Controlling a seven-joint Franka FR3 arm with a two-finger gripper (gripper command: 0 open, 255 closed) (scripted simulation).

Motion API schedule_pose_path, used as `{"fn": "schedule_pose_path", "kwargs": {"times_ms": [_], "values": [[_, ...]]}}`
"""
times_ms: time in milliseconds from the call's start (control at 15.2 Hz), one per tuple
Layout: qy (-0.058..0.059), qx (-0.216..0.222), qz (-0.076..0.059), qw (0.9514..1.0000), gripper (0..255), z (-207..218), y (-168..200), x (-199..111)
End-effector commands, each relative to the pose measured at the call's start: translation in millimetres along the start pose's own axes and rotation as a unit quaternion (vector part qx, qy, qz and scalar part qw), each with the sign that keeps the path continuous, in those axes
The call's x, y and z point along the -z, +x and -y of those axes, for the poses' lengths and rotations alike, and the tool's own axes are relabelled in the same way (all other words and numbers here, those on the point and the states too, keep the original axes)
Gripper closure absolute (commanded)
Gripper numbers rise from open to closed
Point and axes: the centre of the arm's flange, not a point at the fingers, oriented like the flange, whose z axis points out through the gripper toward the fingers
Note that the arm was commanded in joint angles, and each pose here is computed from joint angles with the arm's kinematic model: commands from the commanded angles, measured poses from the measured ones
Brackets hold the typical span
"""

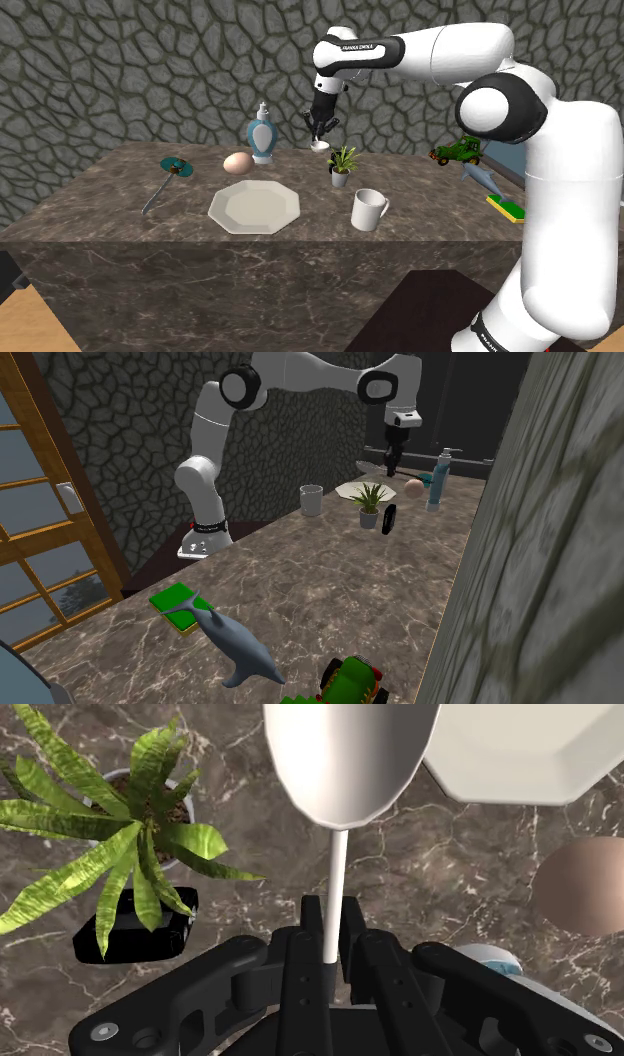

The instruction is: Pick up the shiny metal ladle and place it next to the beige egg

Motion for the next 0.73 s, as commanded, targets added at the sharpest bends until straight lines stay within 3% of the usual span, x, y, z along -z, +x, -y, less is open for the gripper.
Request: {"fn": "schedule_pose_path", "kwargs": {"times_ms": [0,264,660], "values": [[0.0,0.0,0.0,1.0,255,29,1,-5],[0.0,0.0,0.0,1.0,255,74,4,-10],[0.0,0.0,0.0,1.0,255,71,5,-42]]}}
